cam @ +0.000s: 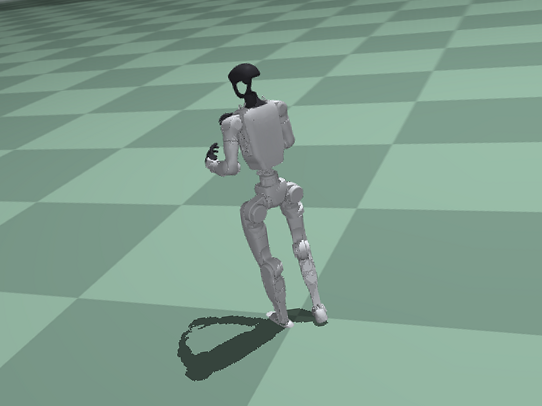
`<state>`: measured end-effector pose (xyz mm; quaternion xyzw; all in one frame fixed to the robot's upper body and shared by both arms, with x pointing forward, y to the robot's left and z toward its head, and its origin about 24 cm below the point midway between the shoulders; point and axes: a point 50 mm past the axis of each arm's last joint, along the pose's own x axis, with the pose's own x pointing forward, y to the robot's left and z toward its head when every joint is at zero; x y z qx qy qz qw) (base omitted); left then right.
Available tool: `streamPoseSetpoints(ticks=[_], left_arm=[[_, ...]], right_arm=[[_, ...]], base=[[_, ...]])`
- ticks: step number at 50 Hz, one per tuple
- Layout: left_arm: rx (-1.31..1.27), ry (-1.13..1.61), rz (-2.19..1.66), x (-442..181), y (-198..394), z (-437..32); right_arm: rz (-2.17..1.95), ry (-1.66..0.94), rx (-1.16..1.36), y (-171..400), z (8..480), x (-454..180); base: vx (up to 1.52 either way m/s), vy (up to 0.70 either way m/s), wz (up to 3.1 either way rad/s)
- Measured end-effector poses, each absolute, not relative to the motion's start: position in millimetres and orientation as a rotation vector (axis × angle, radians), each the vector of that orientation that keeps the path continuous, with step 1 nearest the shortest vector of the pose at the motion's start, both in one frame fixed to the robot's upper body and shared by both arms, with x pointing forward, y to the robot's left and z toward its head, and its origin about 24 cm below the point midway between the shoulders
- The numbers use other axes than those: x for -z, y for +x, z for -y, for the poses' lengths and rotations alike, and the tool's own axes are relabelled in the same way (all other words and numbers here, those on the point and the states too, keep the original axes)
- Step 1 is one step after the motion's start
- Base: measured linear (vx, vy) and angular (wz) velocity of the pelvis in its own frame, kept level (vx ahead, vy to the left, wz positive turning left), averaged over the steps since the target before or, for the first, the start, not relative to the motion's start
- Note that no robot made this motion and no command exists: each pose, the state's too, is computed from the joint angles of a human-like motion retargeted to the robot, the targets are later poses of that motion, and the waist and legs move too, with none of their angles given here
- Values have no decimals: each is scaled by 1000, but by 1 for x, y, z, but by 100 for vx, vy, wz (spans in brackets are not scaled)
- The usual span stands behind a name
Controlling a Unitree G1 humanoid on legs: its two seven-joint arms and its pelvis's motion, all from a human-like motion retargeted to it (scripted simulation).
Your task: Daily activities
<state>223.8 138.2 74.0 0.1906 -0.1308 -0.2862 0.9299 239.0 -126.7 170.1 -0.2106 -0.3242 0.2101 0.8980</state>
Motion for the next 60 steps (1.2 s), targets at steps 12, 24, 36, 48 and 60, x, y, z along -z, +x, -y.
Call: streamPoseSetpoints(ticks=[12, 24, 36, 48, 60], left_arm=[[609, 379, 294, -76, 228, -126], [664, 346, 302, -77, 232, -111], [724, 306, 254, -67, 228, -99], [634, 368, 112, -45, 198, -136], [589, 435, 191, -68, 211, -141]], right_arm=[[615, -411, -395, 236, 143, -161], [520, -424, -340, 228, 163, -146], [410, -429, -349, 216, 174, -128], [470, -289, -527, 231, 132, -136], [458, -259, -572, 236, 122, -137]], base=[[1, 2, 39], [1, 3, 54], [1, 7, 89], [-6, 7, 177], [4, -13, 255]])
